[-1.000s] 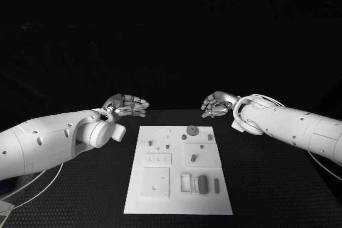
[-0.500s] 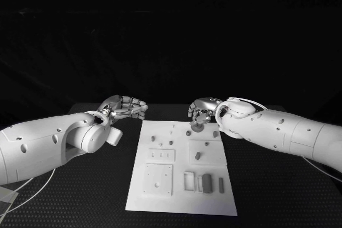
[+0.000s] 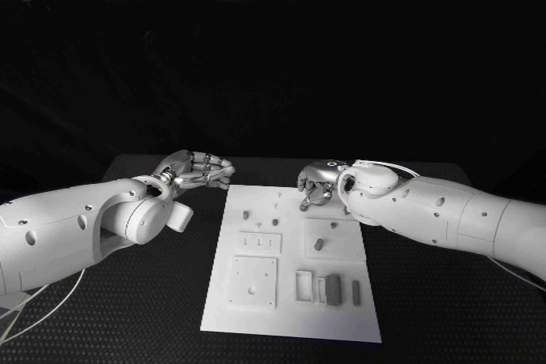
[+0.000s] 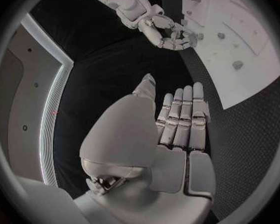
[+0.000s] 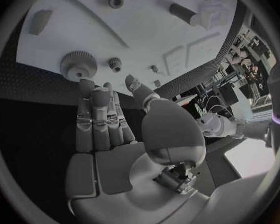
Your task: Assemble the parts on the task board
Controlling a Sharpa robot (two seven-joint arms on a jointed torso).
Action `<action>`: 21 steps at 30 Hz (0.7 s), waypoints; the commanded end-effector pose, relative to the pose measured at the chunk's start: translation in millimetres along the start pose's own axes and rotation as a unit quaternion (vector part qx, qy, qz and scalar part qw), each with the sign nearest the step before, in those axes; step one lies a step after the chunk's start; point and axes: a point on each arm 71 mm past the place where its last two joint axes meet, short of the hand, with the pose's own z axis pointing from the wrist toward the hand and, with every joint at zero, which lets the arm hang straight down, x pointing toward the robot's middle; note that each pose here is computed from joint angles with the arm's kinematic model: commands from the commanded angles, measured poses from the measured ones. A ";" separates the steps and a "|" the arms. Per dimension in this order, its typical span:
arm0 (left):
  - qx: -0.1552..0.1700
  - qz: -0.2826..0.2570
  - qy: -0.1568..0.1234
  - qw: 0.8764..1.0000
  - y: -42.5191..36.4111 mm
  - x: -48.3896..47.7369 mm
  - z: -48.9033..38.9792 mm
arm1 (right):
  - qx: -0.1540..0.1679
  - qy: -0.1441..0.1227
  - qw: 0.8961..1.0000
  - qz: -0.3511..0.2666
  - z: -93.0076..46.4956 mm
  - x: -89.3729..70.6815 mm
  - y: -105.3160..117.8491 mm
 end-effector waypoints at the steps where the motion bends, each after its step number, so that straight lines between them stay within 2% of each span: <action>1: 0.010 0.002 0.000 1.000 -3.5 0.8 0.6 | 0.008 0.015 1.000 -0.025 1.7 5.3 -0.9; 8: 0.012 0.000 0.000 1.000 -5.6 -1.2 -2.3 | 0.014 0.023 0.999 -0.026 2.5 15.0 -3.1; 14: 0.012 0.000 -0.004 1.000 -6.2 -4.6 -2.4 | 0.025 0.034 0.999 -0.030 1.3 16.8 -8.0; 21: 0.013 0.000 -0.005 1.000 -7.7 -5.7 -1.6 | 0.023 0.040 0.998 -0.033 2.0 18.1 -5.6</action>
